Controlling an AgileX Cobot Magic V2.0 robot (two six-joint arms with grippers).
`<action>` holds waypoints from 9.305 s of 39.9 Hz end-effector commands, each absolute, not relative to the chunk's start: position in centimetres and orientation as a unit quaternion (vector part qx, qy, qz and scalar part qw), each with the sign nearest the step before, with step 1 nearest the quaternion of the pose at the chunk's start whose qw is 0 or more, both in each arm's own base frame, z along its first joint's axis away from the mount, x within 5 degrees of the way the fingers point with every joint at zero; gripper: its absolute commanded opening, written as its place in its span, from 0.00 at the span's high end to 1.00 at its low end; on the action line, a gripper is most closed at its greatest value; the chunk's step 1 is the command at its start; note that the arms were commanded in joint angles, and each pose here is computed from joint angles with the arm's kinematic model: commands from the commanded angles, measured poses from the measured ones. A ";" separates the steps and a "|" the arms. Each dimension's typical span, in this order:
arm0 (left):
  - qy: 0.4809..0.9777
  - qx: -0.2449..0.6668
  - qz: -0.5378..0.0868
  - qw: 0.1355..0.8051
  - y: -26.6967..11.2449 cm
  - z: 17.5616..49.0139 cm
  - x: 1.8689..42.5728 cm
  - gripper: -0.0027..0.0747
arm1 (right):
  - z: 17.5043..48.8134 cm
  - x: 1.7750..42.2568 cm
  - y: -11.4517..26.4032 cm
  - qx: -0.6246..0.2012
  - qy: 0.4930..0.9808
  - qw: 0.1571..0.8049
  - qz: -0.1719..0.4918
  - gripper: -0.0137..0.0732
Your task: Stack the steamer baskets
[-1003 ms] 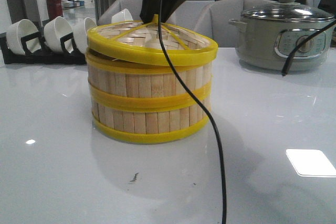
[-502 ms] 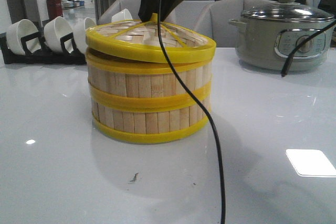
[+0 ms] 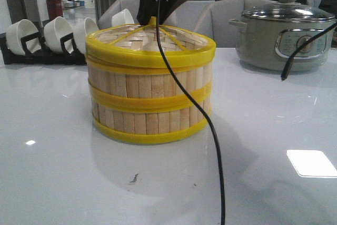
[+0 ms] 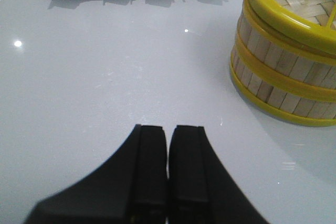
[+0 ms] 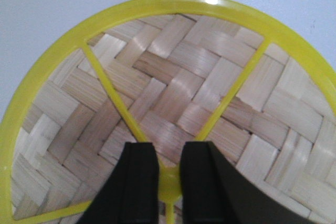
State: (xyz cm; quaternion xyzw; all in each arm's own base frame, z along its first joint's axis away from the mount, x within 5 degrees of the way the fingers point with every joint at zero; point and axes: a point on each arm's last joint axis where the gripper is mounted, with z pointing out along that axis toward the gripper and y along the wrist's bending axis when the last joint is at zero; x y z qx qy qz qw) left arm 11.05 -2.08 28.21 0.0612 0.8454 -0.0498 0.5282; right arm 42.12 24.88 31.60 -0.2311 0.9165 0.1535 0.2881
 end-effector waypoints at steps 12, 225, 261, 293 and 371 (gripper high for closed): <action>0.819 0.059 -0.060 0.567 -2.2 29.7 11.4 0.86 | 36.2 41.3 24.8 -0.226 0.884 0.365 0.185 0.34; 0.706 0.077 -0.074 0.701 -1.9 30.9 8.6 0.86 | 27.4 6.3 -0.4 0.020 0.669 0.742 -0.024 0.76; 0.625 -0.024 -0.083 0.776 -0.4 22.3 5.3 0.86 | 27.4 6.3 -0.4 0.020 0.669 0.742 -0.024 0.76; 0.630 0.001 -0.052 0.775 -0.4 22.2 5.3 0.86 | 27.4 6.3 -0.4 0.020 0.669 0.742 -0.023 0.76; 0.630 0.001 -0.052 0.774 -0.4 22.1 5.3 0.86 | 20.8 5.4 -0.3 0.056 0.674 0.737 0.017 0.77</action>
